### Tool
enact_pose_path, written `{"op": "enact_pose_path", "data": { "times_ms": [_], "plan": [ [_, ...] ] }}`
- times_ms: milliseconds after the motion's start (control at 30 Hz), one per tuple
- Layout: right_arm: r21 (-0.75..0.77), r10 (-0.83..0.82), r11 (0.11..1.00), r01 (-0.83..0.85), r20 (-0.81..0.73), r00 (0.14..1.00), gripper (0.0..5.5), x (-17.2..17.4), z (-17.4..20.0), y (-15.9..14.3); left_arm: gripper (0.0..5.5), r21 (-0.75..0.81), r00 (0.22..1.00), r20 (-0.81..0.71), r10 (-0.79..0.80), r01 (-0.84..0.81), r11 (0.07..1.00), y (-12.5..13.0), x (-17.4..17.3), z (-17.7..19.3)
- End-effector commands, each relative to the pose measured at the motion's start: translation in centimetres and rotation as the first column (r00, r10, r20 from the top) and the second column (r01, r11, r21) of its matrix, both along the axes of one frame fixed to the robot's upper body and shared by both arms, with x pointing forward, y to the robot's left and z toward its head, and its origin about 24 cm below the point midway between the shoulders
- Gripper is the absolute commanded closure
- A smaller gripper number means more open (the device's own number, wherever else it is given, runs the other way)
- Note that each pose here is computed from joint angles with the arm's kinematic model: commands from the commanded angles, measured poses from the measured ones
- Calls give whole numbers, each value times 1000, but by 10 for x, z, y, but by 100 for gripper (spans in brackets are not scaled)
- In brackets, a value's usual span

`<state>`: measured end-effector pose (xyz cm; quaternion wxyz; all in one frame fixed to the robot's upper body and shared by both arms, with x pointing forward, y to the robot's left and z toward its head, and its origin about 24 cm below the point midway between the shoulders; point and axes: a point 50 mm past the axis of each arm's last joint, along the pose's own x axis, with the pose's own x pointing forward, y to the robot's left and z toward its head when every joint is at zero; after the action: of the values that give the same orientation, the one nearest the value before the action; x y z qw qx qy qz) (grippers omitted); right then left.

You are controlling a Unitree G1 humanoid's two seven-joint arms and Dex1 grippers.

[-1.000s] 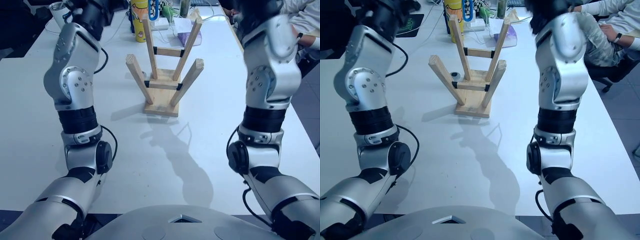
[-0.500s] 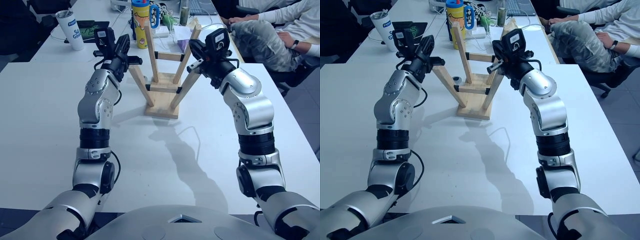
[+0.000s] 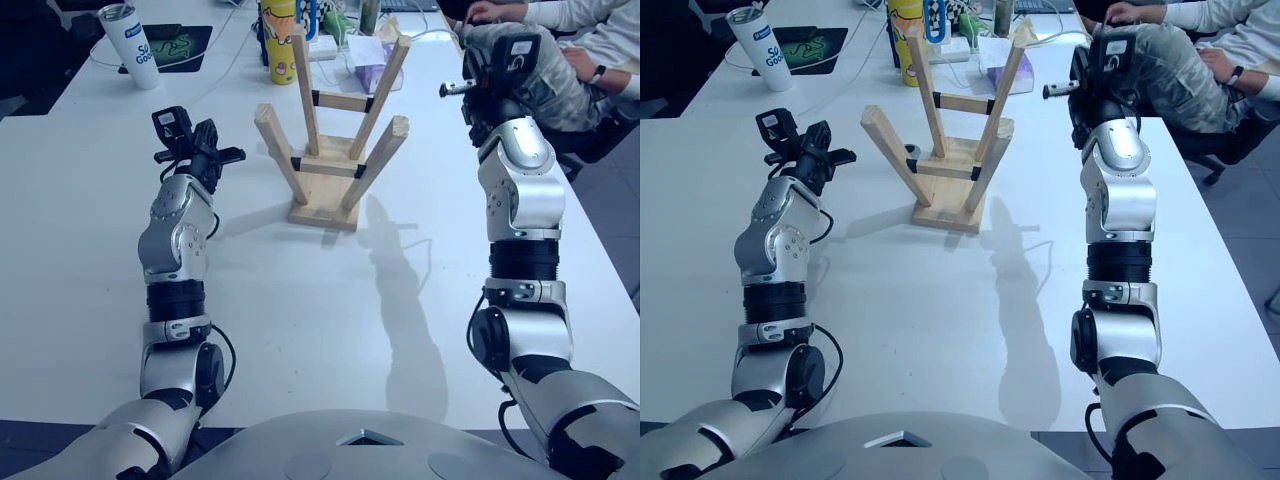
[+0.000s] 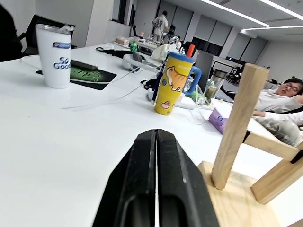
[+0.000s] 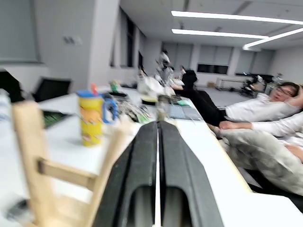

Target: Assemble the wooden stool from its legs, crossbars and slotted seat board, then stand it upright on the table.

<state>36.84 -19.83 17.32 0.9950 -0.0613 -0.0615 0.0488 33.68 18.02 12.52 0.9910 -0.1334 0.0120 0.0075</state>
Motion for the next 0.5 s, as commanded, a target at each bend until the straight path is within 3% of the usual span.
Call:
{"op": "enact_pose_path", "data": {
  "times_ms": [33,100,167,300,433,500],
  "plan": [
    [-195,103,972,-132,-152,983,550,1,-40,3,548,21,1000,-11,27,-27,999,5,-4,-4],
    [-294,210,917,-268,-214,954,550,-3,-57,19,548,26,999,-16,29,-28,999,6,-4,-5],
    [-299,394,839,-454,-240,887,550,-11,-64,50,548,33,999,-27,34,-33,999,8,-5,-7],
    [-208,768,579,-789,-186,613,550,-47,-53,117,548,38,997,-52,51,-49,998,13,-7,-12],
    [-210,891,392,-895,-155,427,550,-69,-32,156,548,38,994,-57,98,-96,995,26,-11,-13],
    [-242,885,410,-879,-128,448,550,-70,-23,164,548,51,989,-61,136,-133,990,38,-13,-14]
  ]
}}
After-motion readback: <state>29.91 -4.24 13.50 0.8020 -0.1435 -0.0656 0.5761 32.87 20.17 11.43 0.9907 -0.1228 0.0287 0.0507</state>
